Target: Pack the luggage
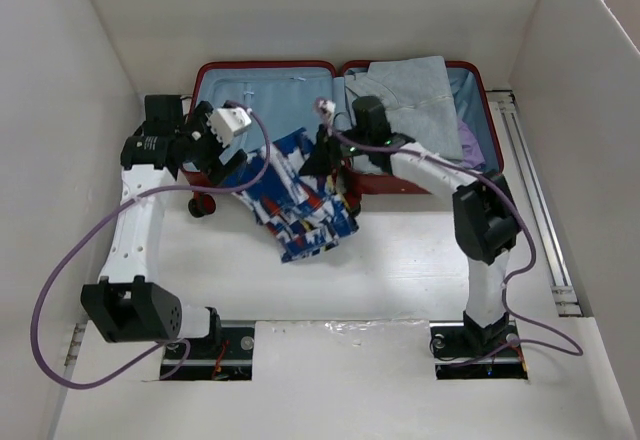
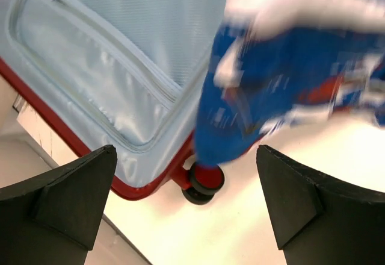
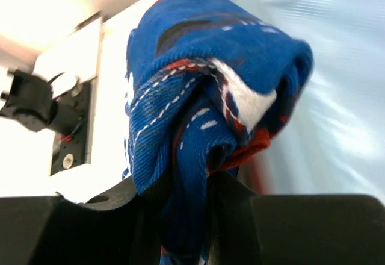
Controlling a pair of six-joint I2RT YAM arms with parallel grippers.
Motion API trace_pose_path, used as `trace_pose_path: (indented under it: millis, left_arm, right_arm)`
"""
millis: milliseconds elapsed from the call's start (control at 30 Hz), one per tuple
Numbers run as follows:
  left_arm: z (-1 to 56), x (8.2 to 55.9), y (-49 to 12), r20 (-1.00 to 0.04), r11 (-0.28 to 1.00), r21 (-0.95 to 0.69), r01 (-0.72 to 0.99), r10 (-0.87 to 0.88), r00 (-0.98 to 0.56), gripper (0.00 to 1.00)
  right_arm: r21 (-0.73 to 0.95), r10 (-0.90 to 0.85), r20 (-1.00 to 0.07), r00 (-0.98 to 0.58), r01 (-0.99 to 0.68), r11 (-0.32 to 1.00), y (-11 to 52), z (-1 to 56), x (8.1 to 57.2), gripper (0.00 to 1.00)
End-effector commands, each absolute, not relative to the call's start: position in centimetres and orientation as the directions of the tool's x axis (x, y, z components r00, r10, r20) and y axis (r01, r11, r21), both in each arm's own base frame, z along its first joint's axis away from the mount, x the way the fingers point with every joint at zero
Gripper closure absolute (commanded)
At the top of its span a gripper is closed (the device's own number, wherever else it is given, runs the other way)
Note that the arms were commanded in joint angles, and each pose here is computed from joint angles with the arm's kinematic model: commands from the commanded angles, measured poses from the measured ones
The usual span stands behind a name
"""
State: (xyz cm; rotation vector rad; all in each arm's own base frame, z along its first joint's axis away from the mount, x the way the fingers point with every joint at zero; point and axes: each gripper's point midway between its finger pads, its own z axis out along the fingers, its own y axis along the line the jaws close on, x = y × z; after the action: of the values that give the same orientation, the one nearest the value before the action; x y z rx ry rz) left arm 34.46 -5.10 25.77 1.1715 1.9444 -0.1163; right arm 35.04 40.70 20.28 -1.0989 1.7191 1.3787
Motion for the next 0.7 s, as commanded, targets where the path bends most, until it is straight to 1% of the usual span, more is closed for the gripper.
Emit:
trace_pose_path:
  millis: [0, 33, 100, 133, 167, 233, 267, 367, 400, 433, 500, 533, 633, 667]
  left_arm:
    - [28.6, 35.8, -4.9, -0.765, 0.681, 0.283, 0.675, 0.585, -0.269, 0.0]
    - [28.8, 36.0, -5.0, -0.77, 0.687, 0.283, 0.67, 0.578, -0.268, 0.0]
    - [29.7, 35.8, -5.0, -0.781, 0.692, 0.297, 0.658, 0.572, -0.249, 0.0]
    - [29.0, 35.6, -5.0, -0.777, 0.692, 0.286, 0.663, 0.572, -0.262, 0.0]
    - [29.6, 35.3, -5.0, -0.783, 0.692, 0.302, 0.656, 0.572, -0.243, 0.0]
    - [28.6, 34.8, -4.9, -0.776, 0.695, 0.297, 0.655, 0.575, -0.258, 0.0]
    - [28.2, 35.0, -4.6, -0.772, 0.699, 0.301, 0.648, 0.578, -0.265, 0.0]
    - [27.1, 35.0, -4.0, -0.757, 0.71, 0.312, 0.631, 0.587, -0.286, 0.0]
    - [26.6, 34.9, -3.9, -0.75, 0.713, 0.31, 0.628, 0.59, -0.299, 0.0]
    - [26.6, 34.9, -3.9, -0.75, 0.713, 0.31, 0.628, 0.59, -0.299, 0.0]
    - [25.3, 35.1, -3.4, -0.733, 0.727, 0.3, 0.617, 0.59, -0.339, 0.0]
    - [24.8, 35.3, -3.4, -0.728, 0.727, 0.292, 0.621, 0.59, -0.349, 0.0]
    - [23.5, 35.5, -3.2, -0.71, 0.73, 0.273, 0.626, 0.592, -0.381, 0.0]
    - [23.4, 35.6, -3.0, -0.707, 0.733, 0.278, 0.621, 0.594, -0.385, 0.0]
  right_arm:
    - [0.301, -0.07, -0.947, -0.313, -0.943, 0.141, 34.3, 30.6, 39.8, 1.0]
    - [0.314, -0.051, -0.942, -0.331, -0.925, 0.213, 31.2, 31.2, 42.4, 1.0]
    - [0.311, -0.034, -0.943, -0.331, -0.913, 0.265, 28.3, 32.0, 44.3, 1.0]
    - [0.311, -0.023, -0.943, -0.332, -0.903, 0.296, 26.8, 32.7, 45.2, 1.0]
    - [0.315, -0.007, -0.941, -0.339, -0.88, 0.357, 23.7, 33.8, 46.8, 1.0]
    - [0.321, -0.015, -0.933, -0.359, -0.851, 0.416, 20.5, 33.0, 49.0, 1.0]
    - [0.326, -0.004, -0.928, -0.372, -0.82, 0.469, 17.3, 32.7, 50.5, 1.0]
    - [0.383, -0.003, -0.89, -0.456, -0.753, 0.534, 12.9, 29.9, 53.6, 1.0]
    - [0.391, 0.021, -0.886, -0.463, -0.721, 0.573, 10.0, 29.6, 54.7, 1.0]
    - [0.424, 0.037, -0.865, -0.501, -0.689, 0.588, 8.6, 27.5, 55.6, 1.0]
    - [0.459, 0.078, -0.837, -0.542, -0.617, 0.639, 4.6, 25.7, 56.7, 1.0]
    - [0.497, 0.097, -0.807, -0.583, -0.58, 0.646, 3.4, 23.8, 57.2, 1.0]
    - [0.538, 0.133, -0.774, -0.619, -0.533, 0.653, 0.6, 21.7, 57.9, 1.0]
    - [0.56, 0.146, -0.75, -0.645, -0.501, 0.66, -0.2, 19.7, 58.3, 1.0]
